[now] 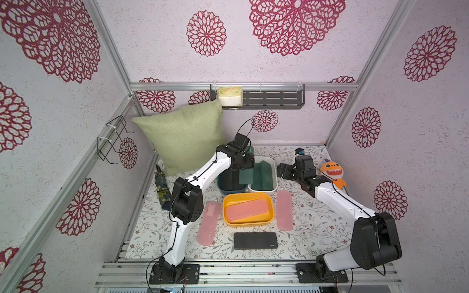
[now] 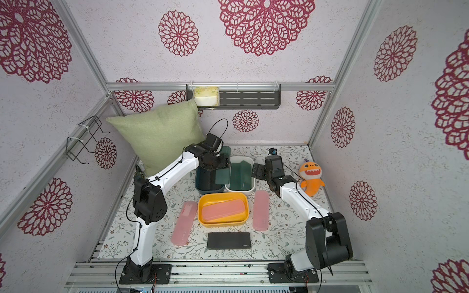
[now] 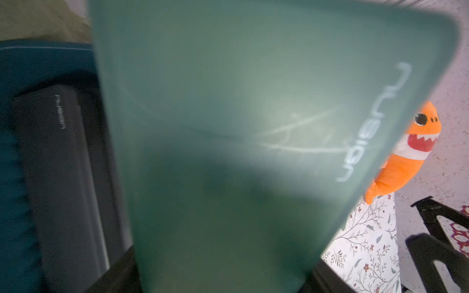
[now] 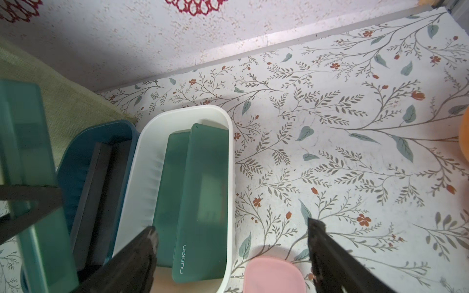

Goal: Place the pencil cases by color into the storage box
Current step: Place the pencil case at the storage box.

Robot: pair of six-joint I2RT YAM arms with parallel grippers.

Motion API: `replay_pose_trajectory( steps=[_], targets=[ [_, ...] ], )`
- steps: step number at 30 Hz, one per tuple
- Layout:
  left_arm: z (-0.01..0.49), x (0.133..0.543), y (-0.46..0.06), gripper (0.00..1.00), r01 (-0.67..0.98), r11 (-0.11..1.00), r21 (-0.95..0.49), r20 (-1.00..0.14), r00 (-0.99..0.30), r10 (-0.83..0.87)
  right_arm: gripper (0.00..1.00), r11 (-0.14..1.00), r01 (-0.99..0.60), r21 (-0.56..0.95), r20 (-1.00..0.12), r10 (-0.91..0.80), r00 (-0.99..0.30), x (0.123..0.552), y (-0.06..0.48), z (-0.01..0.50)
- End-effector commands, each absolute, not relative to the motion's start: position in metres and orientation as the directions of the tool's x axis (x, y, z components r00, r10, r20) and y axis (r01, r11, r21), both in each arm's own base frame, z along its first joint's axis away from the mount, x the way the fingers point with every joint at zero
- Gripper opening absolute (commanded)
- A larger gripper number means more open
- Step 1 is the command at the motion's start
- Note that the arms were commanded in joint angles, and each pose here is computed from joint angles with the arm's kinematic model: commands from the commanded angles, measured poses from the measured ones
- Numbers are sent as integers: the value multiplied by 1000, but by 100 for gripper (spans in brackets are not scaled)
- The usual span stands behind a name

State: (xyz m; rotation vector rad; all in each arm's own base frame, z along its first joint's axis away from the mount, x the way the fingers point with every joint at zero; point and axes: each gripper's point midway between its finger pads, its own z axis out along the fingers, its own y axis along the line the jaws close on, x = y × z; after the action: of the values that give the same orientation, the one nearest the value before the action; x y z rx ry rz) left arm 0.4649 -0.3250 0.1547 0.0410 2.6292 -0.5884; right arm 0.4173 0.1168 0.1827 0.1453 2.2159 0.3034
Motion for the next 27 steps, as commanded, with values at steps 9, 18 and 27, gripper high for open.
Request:
replay_pose_trajectory(
  steps=[9, 18, 27],
  targets=[
    [164, 490, -372, 57, 263, 822, -505, -516, -856, -44, 95, 957, 11, 288, -764, 237, -600, 413, 109, 190],
    [136, 493, -378, 57, 245, 822, -514, -471, -882, -32, 95, 957, 12, 289, -759, 237, -606, 413, 108, 187],
    [111, 491, -378, 58, 214, 837, -503, -420, -907, -21, 95, 957, 12, 289, -755, 235, -612, 414, 108, 182]
  ],
)
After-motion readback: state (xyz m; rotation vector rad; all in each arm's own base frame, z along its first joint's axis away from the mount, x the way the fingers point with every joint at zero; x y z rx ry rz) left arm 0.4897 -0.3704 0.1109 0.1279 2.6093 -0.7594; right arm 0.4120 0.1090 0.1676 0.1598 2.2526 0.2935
